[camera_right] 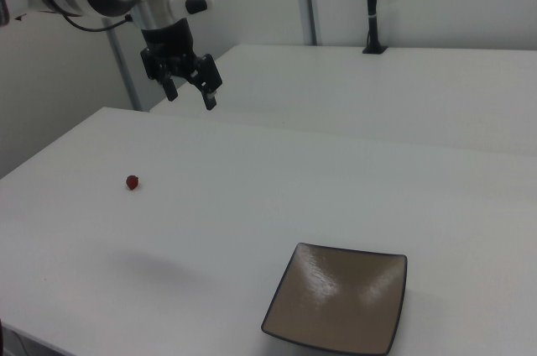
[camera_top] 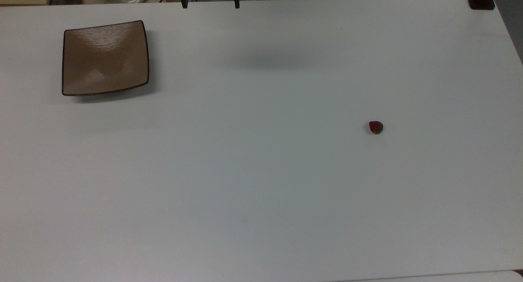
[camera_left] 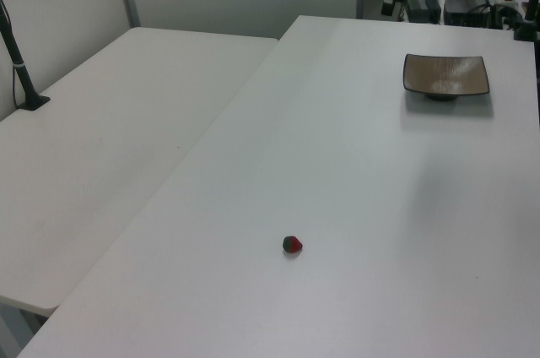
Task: Strawberries on a ceramic plate
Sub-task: 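Move the open gripper from rest toward the red strawberry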
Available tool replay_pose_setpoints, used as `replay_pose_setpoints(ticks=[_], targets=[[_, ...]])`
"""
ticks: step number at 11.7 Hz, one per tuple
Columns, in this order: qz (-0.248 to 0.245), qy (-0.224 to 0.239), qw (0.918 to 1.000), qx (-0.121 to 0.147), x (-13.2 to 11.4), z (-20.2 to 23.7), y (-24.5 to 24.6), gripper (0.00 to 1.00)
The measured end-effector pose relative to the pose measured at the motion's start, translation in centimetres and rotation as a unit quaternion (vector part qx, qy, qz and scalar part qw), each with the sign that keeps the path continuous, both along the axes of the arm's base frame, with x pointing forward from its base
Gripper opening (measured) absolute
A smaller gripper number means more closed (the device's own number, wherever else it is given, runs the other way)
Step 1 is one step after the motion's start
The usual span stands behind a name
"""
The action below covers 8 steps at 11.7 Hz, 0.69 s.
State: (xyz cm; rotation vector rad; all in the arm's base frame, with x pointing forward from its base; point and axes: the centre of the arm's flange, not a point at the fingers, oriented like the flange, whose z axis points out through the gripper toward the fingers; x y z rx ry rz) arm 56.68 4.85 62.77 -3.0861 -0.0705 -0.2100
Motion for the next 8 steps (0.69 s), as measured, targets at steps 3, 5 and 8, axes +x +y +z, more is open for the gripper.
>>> replay_pose_setpoints(ticks=[3,5,8], targets=[[0.008,0.003,1.0000,0.000,-0.1,-0.3,0.9,1.00],[0.012,0.004,0.9999,0.000,0.0,-0.4,1.4,1.00],[0.017,0.004,0.9998,-0.001,-0.1,-0.5,1.9,1.00]])
